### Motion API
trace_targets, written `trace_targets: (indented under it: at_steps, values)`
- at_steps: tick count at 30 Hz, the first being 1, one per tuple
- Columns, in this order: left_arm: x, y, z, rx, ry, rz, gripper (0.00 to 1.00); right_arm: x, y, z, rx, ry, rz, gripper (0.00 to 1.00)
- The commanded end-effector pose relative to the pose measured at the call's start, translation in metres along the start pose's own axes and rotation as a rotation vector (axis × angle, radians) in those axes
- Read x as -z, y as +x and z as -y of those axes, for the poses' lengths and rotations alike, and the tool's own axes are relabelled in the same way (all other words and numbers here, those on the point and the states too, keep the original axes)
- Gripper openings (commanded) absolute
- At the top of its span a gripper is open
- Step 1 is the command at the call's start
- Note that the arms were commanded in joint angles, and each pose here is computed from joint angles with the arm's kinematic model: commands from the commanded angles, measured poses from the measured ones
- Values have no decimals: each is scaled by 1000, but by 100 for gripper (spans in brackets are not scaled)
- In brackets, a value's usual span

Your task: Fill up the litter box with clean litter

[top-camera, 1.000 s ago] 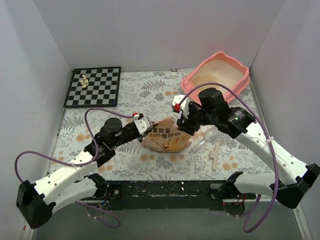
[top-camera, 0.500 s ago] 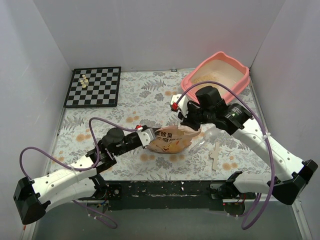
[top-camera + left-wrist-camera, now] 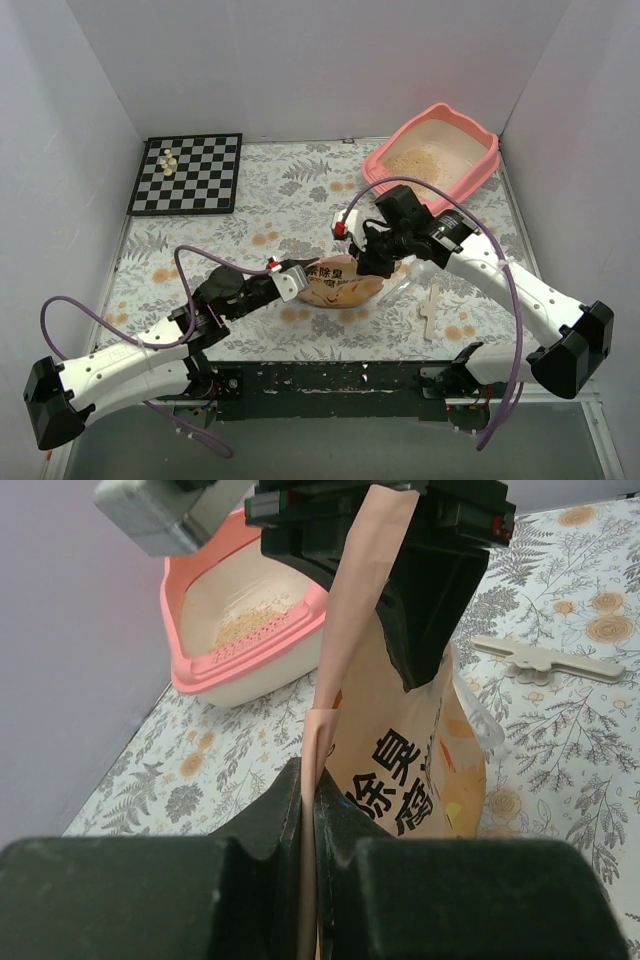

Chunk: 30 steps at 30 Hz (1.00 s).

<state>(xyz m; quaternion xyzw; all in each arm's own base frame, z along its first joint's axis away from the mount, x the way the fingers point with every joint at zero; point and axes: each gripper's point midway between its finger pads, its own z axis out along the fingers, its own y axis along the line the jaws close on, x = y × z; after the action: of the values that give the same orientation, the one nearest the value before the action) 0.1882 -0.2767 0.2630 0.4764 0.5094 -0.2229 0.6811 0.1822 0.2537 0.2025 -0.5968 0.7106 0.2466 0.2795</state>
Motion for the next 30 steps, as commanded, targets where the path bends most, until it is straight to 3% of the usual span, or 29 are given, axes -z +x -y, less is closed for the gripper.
trace_targets:
  at_steps: [1,11,15,18,20,30]
  values:
    - [8,-42,-16,-19,-62,151,0,-13,8,-10,-18,-81,-11,1]
    - [9,-38,-12,-4,-59,147,0,-35,26,-18,-66,-161,-62,3]
    - [9,-36,-15,-11,-69,134,0,-53,43,0,-126,-78,-125,45]
    - [5,-27,-10,-19,-43,89,10,-60,44,13,-143,-9,-110,75]
    - [1,-21,-8,-17,-30,55,12,-59,39,18,-133,23,-78,80]
    - [-11,3,-2,-14,-10,-33,12,-25,5,36,-90,165,20,83]
